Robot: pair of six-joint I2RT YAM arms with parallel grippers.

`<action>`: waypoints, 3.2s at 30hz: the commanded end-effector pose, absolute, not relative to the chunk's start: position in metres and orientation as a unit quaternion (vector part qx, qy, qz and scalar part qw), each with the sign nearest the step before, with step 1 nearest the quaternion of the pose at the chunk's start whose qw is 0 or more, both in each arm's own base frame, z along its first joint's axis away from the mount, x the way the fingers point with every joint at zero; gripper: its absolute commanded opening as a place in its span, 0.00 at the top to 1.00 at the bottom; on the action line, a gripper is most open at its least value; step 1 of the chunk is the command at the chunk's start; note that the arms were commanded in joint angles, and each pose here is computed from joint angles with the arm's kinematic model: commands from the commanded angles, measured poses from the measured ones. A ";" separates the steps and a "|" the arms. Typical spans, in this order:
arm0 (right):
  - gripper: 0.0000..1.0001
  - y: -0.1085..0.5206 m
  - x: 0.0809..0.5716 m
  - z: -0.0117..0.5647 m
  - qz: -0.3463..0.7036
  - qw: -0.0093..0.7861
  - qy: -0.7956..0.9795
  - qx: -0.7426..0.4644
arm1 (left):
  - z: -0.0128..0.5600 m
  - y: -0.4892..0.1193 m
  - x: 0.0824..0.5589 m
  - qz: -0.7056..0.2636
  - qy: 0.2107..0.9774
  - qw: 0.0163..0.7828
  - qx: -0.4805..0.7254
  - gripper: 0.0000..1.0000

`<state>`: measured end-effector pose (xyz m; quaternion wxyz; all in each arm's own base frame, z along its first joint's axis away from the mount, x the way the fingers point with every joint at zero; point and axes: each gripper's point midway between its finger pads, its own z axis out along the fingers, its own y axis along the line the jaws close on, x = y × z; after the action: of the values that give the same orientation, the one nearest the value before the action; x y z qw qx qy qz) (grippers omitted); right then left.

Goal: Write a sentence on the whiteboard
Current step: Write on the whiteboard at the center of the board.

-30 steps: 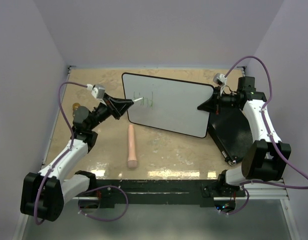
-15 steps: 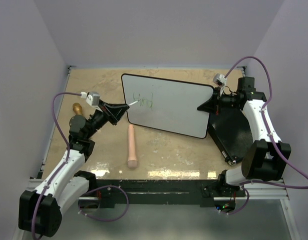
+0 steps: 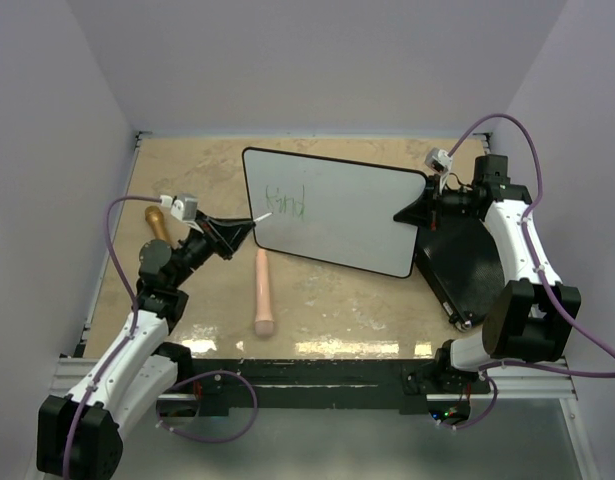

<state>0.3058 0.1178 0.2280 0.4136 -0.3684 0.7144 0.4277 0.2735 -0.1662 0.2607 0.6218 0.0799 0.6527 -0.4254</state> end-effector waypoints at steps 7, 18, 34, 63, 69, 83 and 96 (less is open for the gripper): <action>1.00 0.115 0.308 0.225 0.404 0.417 0.719 -0.383 | 0.248 -0.169 0.273 -0.443 0.659 0.605 0.056 1.00; 1.00 0.115 0.309 0.223 0.403 0.414 0.721 -0.383 | 0.241 -0.187 0.273 -0.439 0.669 0.596 0.067 1.00; 1.00 0.115 0.309 0.221 0.404 0.412 0.721 -0.382 | 0.235 -0.207 0.274 -0.435 0.681 0.583 0.084 1.00; 1.00 0.115 0.309 0.223 0.404 0.415 0.719 -0.384 | 0.243 -0.204 0.274 -0.414 0.688 0.590 0.092 1.00; 1.00 0.115 0.309 0.223 0.404 0.415 0.720 -0.383 | 0.243 -0.205 0.273 -0.416 0.687 0.588 0.092 1.00; 1.00 0.116 0.309 0.223 0.406 0.415 0.718 -0.383 | 0.246 -0.211 0.274 -0.426 0.685 0.581 0.104 1.00; 1.00 0.116 0.310 0.219 0.412 0.408 0.720 -0.382 | 0.251 -0.223 0.295 -0.371 0.689 0.612 0.117 1.00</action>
<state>0.3058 0.1178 0.2268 0.4124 -0.3688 0.7145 0.4283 0.2781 -0.2288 0.2232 0.5616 0.1188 0.7145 -0.3999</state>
